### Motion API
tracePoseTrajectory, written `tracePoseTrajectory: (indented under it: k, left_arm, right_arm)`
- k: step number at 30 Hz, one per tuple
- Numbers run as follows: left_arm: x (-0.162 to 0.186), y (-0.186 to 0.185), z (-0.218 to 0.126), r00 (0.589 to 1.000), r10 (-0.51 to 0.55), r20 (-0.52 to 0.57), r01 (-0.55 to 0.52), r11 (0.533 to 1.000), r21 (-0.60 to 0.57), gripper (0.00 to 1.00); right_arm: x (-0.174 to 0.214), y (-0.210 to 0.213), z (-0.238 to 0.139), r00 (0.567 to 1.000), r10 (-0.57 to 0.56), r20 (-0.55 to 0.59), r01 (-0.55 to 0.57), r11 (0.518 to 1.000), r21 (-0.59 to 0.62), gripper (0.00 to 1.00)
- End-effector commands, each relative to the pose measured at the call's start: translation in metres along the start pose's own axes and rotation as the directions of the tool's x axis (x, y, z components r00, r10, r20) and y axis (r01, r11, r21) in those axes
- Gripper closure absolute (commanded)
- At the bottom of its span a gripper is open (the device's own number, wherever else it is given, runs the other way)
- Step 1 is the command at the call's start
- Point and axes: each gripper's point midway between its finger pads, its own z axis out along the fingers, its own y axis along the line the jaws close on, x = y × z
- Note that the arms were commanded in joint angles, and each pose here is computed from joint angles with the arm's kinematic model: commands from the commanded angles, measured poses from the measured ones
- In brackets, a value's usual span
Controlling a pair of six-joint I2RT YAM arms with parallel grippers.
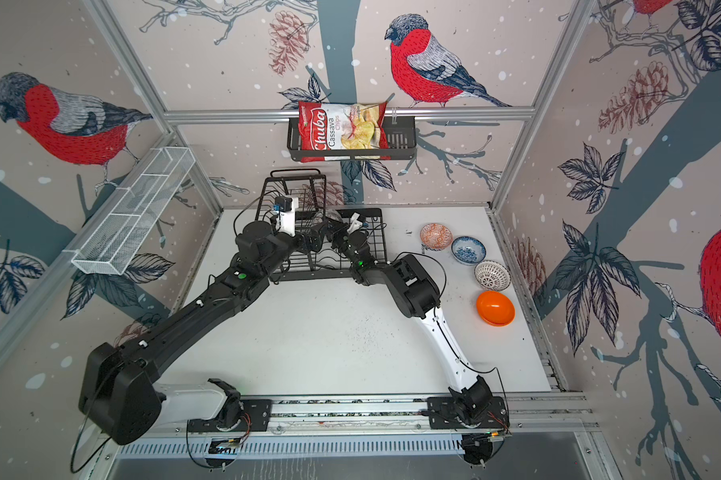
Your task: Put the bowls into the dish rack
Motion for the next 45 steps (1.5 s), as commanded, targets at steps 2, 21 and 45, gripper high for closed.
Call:
tracePoseTrajectory:
  k: [2, 21, 45]
  left_arm:
    - [-0.006, -0.003, -0.002, 1.000, -0.002, 0.019, 0.002, 1.000, 0.015, 0.03]
    - [-0.008, -0.004, -0.003, 1.000, -0.002, 0.023, 0.001, 1.000, 0.021, 0.03]
    - [-0.011, -0.002, -0.005, 1.000, -0.003, 0.029, 0.003, 1.000, 0.013, 0.03]
  right_arm:
    - [0.001, 0.006, -0.006, 1.000, 0.028, 0.004, -0.028, 0.996, -0.081, 1.00]
    - [-0.001, -0.029, -0.013, 0.994, 0.105, 0.041, -0.107, 0.993, 0.055, 1.00]
    - [0.000, -0.043, -0.019, 0.995, 0.084, 0.055, -0.096, 0.961, 0.261, 1.00]
